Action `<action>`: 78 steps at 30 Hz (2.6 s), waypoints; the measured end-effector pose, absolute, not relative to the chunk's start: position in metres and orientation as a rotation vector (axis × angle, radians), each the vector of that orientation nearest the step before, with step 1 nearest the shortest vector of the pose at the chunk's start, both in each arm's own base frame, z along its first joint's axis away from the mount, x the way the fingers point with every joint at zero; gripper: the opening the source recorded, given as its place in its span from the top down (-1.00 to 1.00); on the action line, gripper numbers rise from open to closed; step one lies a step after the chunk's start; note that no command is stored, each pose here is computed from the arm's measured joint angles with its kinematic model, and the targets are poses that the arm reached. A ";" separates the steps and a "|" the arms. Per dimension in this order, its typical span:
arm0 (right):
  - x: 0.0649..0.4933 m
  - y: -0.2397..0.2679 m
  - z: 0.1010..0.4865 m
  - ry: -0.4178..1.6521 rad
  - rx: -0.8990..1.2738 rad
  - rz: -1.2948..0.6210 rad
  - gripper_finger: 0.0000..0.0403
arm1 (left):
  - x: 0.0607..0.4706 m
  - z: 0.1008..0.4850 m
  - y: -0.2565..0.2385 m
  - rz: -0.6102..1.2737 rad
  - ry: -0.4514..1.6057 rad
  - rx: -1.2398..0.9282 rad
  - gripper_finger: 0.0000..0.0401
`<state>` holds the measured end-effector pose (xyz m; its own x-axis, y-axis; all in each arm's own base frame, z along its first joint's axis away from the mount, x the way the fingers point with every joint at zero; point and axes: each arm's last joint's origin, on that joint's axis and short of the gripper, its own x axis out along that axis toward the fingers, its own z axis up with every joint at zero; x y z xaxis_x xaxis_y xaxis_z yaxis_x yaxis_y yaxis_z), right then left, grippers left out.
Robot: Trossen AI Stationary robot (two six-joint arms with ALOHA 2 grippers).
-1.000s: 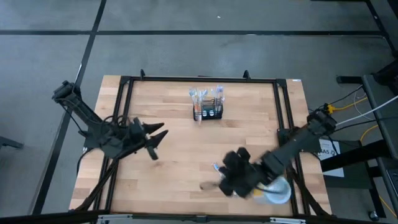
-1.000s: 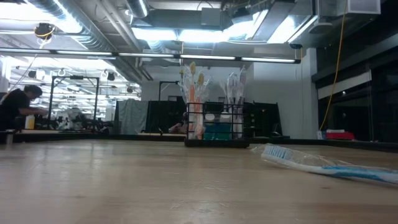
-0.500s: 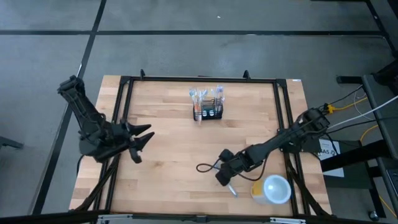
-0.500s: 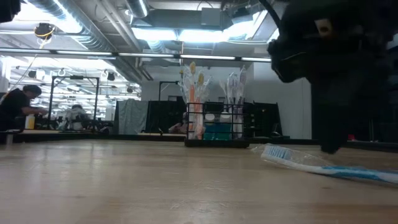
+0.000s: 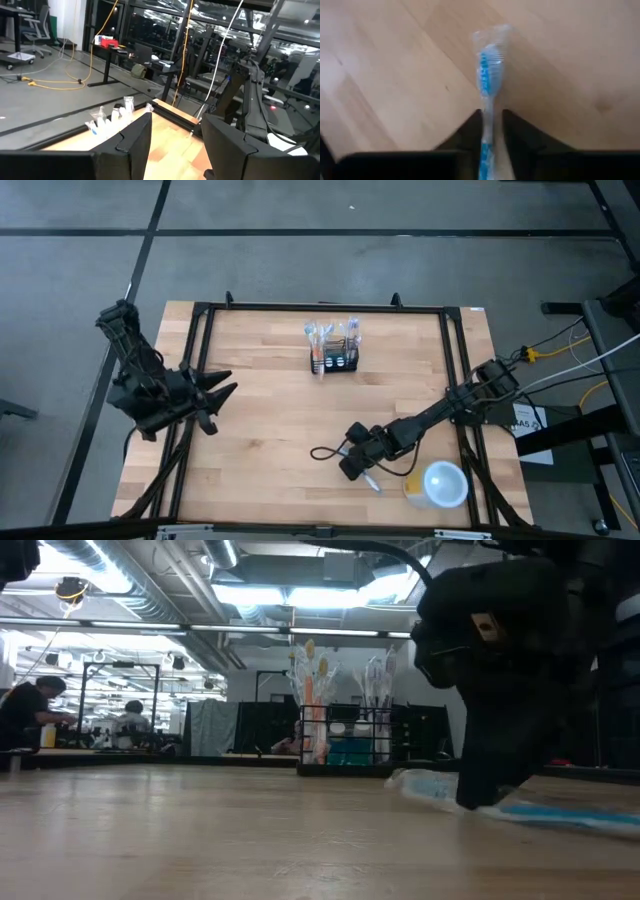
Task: Pick & Place toothbrushing station
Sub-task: Put the blue toothbrush into the left section of the mesh organizer
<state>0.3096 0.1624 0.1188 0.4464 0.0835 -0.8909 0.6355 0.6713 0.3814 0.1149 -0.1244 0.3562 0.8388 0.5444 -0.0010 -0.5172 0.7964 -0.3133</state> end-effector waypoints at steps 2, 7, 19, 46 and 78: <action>0.309 0.163 0.120 1.040 0.757 -0.397 0.84 | 0.114 0.358 -0.124 0.565 -0.090 -0.311 0.17; 0.309 0.161 0.134 0.869 0.716 -0.476 0.98 | 0.113 0.358 -0.125 0.560 -0.088 -0.307 0.27; 0.312 0.101 0.238 0.173 0.489 -0.831 0.99 | 0.113 0.358 -0.125 0.562 -0.084 -0.293 0.48; 0.355 0.058 0.319 0.040 0.401 -0.178 1.00 | 0.176 0.318 -0.103 0.479 -0.230 -0.460 0.17; 0.360 0.090 0.312 0.049 0.419 -0.152 1.00 | 0.240 0.345 -0.079 0.354 -0.064 -0.412 0.42</action>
<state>0.3601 0.0895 0.3123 0.9875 -0.1367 -0.0788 0.1569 0.9025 0.4010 0.2396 -0.0792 0.3451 0.9369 0.3496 -0.0106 -0.3240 0.8561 -0.4027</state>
